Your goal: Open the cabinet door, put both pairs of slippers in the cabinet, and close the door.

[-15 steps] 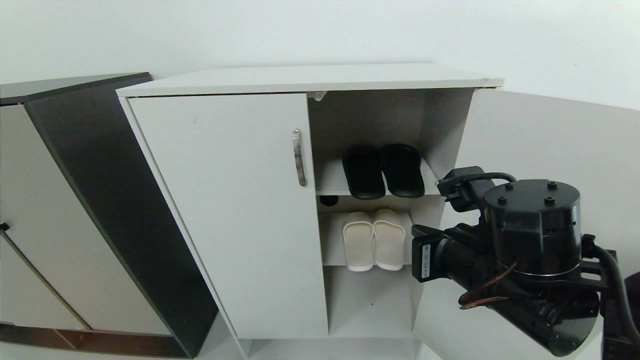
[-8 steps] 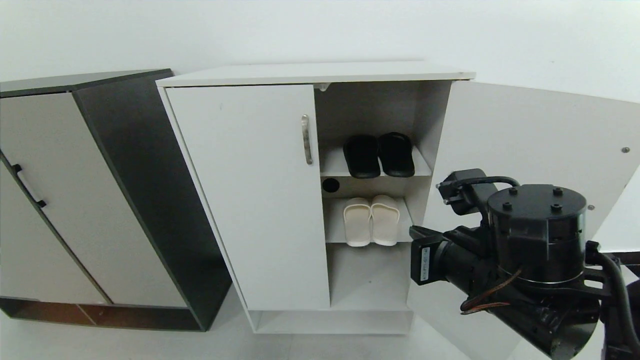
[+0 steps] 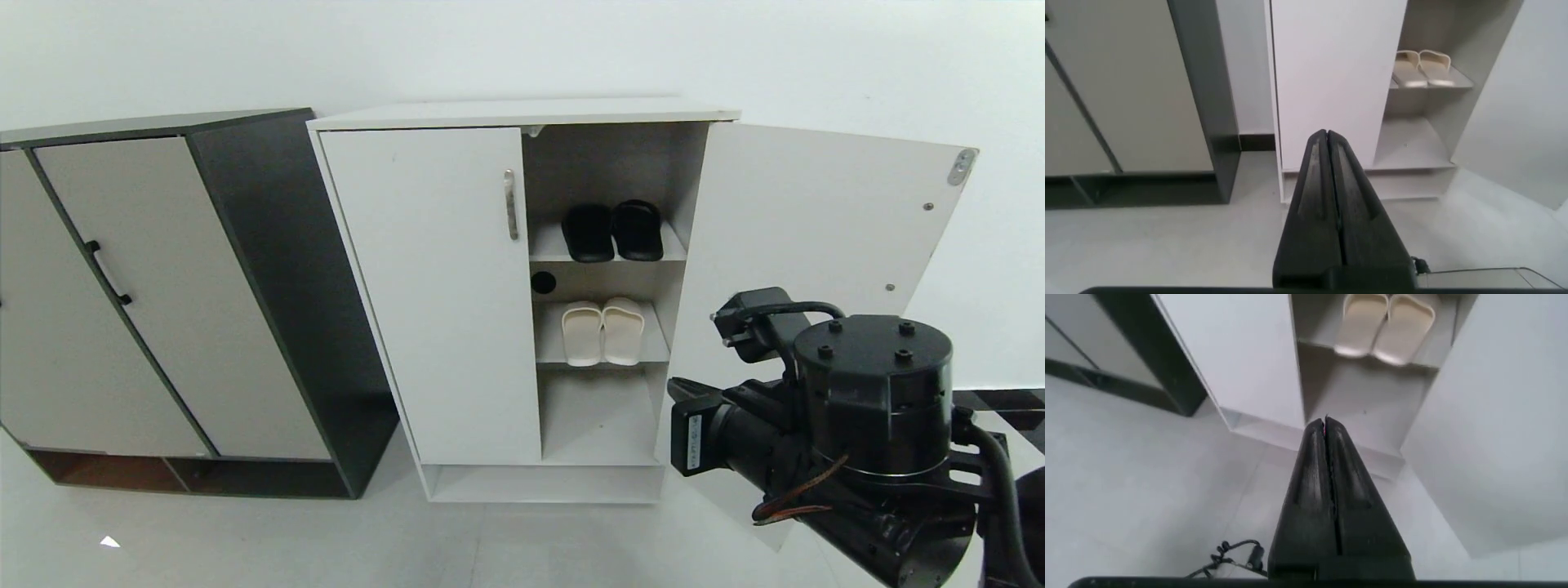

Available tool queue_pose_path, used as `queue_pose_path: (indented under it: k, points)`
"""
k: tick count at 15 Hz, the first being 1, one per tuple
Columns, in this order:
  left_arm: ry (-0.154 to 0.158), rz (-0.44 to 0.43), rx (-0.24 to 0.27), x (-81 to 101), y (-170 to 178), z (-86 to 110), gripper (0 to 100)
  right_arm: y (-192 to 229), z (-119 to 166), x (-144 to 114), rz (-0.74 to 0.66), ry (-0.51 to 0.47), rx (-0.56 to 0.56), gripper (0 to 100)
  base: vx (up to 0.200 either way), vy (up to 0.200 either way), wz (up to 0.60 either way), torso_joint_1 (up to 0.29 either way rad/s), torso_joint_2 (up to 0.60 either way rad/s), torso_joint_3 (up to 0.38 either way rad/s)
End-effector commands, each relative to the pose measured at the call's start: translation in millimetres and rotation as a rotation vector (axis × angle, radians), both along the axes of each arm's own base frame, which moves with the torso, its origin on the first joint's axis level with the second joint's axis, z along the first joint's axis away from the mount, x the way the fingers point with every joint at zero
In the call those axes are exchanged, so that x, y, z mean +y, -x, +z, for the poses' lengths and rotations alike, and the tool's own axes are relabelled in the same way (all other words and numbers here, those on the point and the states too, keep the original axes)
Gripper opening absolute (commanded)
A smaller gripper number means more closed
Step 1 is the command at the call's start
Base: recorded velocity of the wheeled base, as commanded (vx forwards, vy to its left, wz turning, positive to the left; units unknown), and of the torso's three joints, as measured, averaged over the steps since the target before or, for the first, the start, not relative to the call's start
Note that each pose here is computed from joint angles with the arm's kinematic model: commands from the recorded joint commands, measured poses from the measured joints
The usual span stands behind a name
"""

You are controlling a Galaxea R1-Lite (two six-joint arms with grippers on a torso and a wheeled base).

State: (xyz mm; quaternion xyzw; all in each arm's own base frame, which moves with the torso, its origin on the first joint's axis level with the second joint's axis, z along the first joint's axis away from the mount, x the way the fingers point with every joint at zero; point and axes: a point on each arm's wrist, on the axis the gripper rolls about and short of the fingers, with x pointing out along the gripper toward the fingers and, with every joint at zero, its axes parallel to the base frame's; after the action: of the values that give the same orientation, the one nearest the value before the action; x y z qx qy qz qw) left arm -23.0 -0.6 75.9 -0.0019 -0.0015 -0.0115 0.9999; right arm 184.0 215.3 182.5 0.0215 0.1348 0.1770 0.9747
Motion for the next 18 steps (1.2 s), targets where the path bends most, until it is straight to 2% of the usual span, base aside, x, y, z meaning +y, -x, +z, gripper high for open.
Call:
queue_pose_path:
  k: [1,13,18]
  points:
    - [0.001,0.002,0.001,0.0,-0.1,0.0,0,-1.2,-2.8,-0.1,-0.002,0.011,0.005,0,0.0,0.0,0.0,0.0,0.0,0.0]
    - [0.001,0.002,0.003,0.0,-0.1,-0.2,0,-1.5,-6.5,-1.8,0.015,0.019,0.018,0,0.0,0.0,0.0,0.0,0.0,0.0]
    - [0.001,0.002,0.001,0.0,-0.1,0.0,0,-1.2,-6.5,-2.1,0.015,0.02,0.018,0,0.0,0.0,0.0,0.156,-0.12,-0.117]
